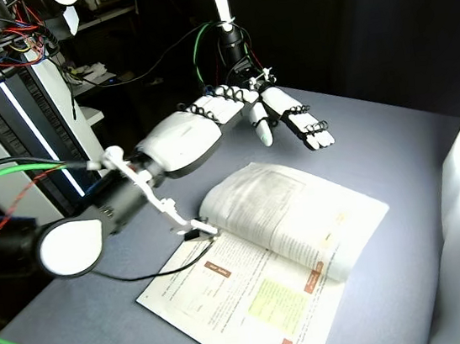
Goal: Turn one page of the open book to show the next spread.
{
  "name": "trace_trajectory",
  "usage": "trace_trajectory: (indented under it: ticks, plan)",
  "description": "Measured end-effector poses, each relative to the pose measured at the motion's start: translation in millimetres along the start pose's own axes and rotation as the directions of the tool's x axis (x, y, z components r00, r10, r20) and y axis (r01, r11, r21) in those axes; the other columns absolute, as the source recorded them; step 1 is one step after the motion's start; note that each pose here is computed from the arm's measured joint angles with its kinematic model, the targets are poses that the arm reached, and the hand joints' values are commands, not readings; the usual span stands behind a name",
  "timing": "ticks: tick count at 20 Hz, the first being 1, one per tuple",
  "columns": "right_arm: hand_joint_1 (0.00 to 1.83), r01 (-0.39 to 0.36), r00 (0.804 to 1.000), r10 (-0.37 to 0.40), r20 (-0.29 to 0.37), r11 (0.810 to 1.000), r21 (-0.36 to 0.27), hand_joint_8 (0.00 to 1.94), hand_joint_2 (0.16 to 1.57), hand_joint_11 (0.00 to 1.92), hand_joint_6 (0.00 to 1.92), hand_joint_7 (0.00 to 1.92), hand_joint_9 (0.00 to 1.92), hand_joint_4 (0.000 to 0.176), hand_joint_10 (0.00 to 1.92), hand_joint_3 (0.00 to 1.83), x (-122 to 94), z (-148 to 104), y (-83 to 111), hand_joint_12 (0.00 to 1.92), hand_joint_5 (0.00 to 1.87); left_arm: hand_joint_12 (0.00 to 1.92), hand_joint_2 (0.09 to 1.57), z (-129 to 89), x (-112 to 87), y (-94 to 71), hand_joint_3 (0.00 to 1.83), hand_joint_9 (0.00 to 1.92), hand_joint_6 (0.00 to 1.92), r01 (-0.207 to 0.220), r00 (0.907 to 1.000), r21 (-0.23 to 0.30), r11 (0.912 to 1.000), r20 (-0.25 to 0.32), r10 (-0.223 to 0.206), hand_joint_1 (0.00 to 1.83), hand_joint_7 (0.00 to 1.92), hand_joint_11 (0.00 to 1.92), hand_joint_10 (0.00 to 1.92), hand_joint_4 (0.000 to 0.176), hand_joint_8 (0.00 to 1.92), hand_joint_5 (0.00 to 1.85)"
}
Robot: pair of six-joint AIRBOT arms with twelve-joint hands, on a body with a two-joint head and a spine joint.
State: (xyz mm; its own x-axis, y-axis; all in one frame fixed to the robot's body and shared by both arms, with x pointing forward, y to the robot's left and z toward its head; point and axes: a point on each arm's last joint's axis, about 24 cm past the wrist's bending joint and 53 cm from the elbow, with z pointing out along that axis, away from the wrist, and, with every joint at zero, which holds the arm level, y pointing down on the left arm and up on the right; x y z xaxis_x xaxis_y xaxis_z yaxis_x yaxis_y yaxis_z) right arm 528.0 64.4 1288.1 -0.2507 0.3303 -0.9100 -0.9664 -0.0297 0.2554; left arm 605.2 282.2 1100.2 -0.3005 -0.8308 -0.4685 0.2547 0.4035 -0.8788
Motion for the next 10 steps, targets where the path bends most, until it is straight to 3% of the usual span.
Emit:
trace_trajectory:
  ticks: [1, 2, 3, 6, 8, 10]
  plan:
    - [0.0, 0.004, 1.0, -0.004, 0.002, 1.0, -0.003, 0.0, 1.16, 0.0, 0.0, 0.0, 0.0, 0.0, 0.0, 0.0, -3, -4, 3.4, 0.0, 0.0, 0.0, 1.38, 0, -0.1, -0.7, 0.01, 0.0, 0.02, 0.002, 1.0, 0.002, 1.0, 0.002, -0.002, 0.24, 0.04, 0.0, 0.0, 0.101, 0.01, 0.08]
    - [0.0, 0.004, 1.0, -0.004, 0.005, 1.0, -0.01, 0.0, 1.16, 0.0, 0.0, 0.0, 0.0, 0.0, 0.0, 0.0, -4, -4, 6.8, 0.0, 0.0, 0.0, 1.38, -1, -1.3, -2.7, 0.0, 0.03, 0.02, 0.008, 0.9999, 0.006, 1.0, 0.012, -0.008, 0.3, 0.11, 0.0, 0.0, 0.056, 0.01, 0.15]
    - [0.0, -0.004, 1.0, 0.004, 0.006, 1.0, -0.013, 0.0, 1.16, 0.0, 0.0, 0.0, 0.0, 0.0, 0.0, 0.0, -4, -2, 9.6, 0.0, 0.0, 0.0, 1.56, -1, -2.6, -5.7, 0.03, 0.0, 0.0, 0.007, 0.9998, 0.017, 0.9998, 0.016, -0.008, 0.01, 0.1, 0.0, 0.0, 0.0, 0.0, 0.15]
    - [0.0, 0.021, 0.999, -0.021, -0.027, 1.0, 0.012, 0.0, 1.15, 0.0, 0.0, 0.0, 0.0, 0.0, 0.0, 0.0, -3, -16, 12.1, 0.0, 0.0, 0.0, 1.57, -1, -9.8, -18.2, 0.03, 0.0, 0.0, -0.009, 0.9997, 0.04, 0.9992, 0.023, 0.008, 0.0, 0.1, 0.0, 0.0, 0.0, 0.0, 0.15]
    - [0.0, 0.0, 0.999, 0.003, -0.033, 0.996, 0.094, 0.0, 1.19, 0.0, 0.0, 0.0, 0.0, 0.0, 0.0, 0.01, -2, -32, -6.5, 0.0, 0.0, 0.0, 1.57, -1, -17.9, -28.0, 0.03, 0.0, 0.0, -0.021, 0.9989, 0.071, 0.9973, 0.044, 0.017, 0.0, 0.1, 0.0, 0.0, 0.0, 0.0, 0.15]
    - [0.03, -0.002, 0.997, 0.017, -0.077, 0.983, 0.185, 0.0, 1.17, 0.0, 0.0, 0.0, 0.0, 0.0, 0.0, 0.0, 8, -52, -24.9, 0.0, 0.0, 0.0, 1.57, -1, -14.2, -34.7, 0.03, 0.0, 0.0, -0.024, 0.9994, 0.096, 0.9951, 0.026, 0.022, 0.0, 0.1, 0.0, 0.0, 0.0, 0.0, 0.15]
